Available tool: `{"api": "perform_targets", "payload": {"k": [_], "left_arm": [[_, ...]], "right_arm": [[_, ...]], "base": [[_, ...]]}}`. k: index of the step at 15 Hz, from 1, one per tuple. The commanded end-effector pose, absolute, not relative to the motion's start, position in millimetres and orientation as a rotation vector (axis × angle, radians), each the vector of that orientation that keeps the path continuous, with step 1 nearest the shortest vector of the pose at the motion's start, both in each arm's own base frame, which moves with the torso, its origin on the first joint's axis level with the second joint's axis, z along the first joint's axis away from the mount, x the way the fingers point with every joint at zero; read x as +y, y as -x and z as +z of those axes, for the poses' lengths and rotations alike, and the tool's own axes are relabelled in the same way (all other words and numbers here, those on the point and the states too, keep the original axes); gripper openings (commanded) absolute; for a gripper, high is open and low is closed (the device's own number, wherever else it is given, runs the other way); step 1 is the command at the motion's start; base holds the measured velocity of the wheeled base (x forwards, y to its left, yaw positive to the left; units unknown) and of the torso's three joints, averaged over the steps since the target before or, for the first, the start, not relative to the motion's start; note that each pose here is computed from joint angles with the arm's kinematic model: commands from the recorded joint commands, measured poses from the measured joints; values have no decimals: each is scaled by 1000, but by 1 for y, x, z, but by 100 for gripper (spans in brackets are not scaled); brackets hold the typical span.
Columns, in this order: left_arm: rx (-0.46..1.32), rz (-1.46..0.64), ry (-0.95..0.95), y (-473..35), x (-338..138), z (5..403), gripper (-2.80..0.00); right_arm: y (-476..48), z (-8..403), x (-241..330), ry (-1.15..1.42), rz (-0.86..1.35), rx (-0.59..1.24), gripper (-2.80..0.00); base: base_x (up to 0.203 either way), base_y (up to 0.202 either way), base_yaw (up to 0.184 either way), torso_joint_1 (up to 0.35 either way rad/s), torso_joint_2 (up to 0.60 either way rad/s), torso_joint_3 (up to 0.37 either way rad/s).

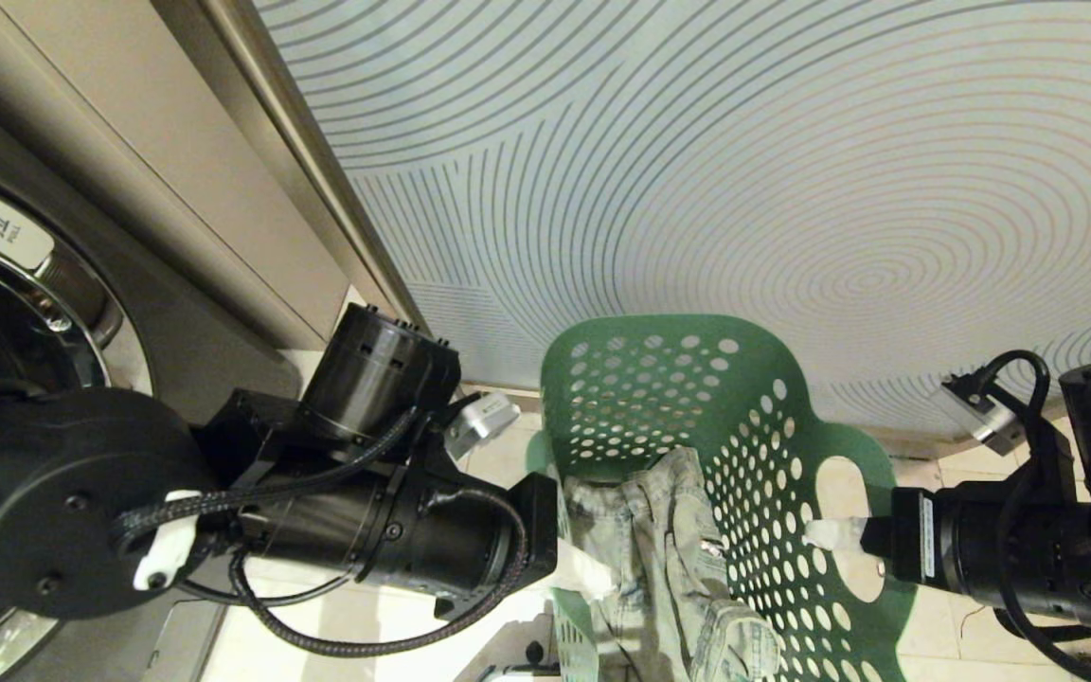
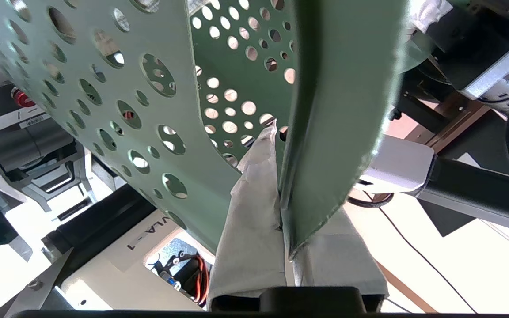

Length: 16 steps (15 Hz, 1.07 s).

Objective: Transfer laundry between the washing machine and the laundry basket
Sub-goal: Pick up the clothes basket and put it beside the washing machine

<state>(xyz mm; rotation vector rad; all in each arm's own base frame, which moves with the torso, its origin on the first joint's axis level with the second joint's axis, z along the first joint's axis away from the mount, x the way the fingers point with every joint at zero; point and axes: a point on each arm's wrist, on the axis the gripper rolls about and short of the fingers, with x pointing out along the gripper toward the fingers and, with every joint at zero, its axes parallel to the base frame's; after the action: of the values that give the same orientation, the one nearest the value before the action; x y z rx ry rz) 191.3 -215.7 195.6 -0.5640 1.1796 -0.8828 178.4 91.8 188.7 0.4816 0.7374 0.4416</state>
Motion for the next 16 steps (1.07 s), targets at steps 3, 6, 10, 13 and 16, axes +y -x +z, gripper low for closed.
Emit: {"api": "perform_targets", "payload": {"k": [3,6,10,13,16], "left_arm": [[1171,-890,572,-189,-214,200,-280],[1172,-889,573,-189,-214,200,-280],[1169,-889,572,-188,-213,200,-280],[1173,-889,572,-188,-213,199,-280],[1176,-887,569,-189,-213,198,-280]], "right_arm": [[-183,196,94,-488,449,717,-280],[-186,192,96,-486,445,732,-280],[-186,191,96,-485,443,736,-280],[-187,191,96,-485,443,738,-280],[-188,191,97,-485,443,736,-280]], "base": [[0,0,0,0,0,0],[0,0,0,0,0,0],[0,0,0,0,0,0],[0,0,0,0,4,47],[0,0,0,2,3,168]]}}
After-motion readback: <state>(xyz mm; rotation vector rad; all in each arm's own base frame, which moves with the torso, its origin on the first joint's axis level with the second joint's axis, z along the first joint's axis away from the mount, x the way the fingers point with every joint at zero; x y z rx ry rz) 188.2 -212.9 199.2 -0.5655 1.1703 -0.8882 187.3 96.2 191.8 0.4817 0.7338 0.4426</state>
